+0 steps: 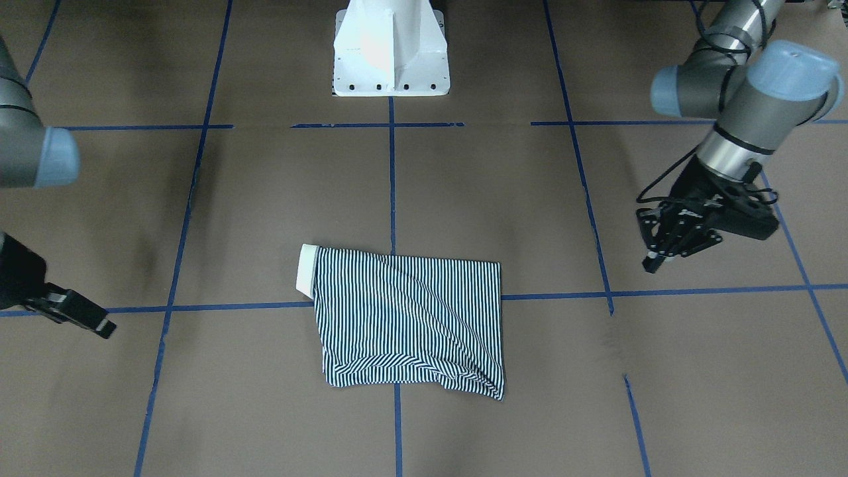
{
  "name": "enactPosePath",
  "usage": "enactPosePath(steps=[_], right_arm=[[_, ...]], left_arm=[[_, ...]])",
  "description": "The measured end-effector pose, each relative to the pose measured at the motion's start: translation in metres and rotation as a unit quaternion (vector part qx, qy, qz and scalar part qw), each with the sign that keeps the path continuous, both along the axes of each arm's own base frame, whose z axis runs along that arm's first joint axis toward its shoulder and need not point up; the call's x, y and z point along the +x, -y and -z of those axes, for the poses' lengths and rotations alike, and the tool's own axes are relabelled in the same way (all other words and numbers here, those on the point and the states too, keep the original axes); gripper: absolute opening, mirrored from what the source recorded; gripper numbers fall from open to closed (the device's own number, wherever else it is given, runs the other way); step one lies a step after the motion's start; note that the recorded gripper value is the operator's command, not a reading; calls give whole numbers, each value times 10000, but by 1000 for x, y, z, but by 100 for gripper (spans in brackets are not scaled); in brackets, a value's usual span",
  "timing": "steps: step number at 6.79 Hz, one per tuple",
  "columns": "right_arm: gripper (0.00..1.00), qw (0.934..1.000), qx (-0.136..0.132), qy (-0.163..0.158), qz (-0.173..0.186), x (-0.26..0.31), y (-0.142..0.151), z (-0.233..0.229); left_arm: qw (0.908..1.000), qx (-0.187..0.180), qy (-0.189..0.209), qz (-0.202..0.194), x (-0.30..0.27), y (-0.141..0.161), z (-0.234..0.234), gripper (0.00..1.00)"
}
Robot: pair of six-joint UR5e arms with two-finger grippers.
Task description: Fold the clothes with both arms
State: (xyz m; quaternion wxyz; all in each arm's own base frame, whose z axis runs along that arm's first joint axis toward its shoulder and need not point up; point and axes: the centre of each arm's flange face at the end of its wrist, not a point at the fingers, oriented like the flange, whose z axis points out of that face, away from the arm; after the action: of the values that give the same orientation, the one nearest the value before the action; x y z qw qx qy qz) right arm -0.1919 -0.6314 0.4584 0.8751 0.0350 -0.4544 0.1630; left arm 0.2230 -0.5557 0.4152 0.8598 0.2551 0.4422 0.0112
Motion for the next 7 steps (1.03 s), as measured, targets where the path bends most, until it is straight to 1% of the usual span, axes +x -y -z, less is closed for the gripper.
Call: enactPosePath(steps=[1, 2, 3, 4, 5, 6, 7], right_arm=[[100, 9977, 417, -361, 385, 47, -11, -48], [100, 9917, 702, -723, 800, 91, -19, -85], [100, 9835, 851, -1005, 1240, 127, -25, -110], [100, 9767, 873, -1156, 1585, 152, -29, -125], [100, 9737, 808, -1202, 1760, 166, -35, -137], [100, 9732, 724, -1169, 1845, 173, -43, -148], [100, 9736, 669, -1091, 1889, 175, -50, -155]], left_arm=[[9989, 192, 414, -108, -57, 9, -32, 47], [9958, 245, 846, -234, -104, 16, -57, 99], [9919, 160, 1197, -390, -143, 21, -75, 100], [9895, -97, 1326, -573, -176, 22, -89, 100], [9884, -498, 1250, -701, -203, 18, -97, 100], [9837, -1076, 1178, -833, -222, 11, -105, 100], [9742, -1586, 1209, -1055, -233, -3, -116, 100]])
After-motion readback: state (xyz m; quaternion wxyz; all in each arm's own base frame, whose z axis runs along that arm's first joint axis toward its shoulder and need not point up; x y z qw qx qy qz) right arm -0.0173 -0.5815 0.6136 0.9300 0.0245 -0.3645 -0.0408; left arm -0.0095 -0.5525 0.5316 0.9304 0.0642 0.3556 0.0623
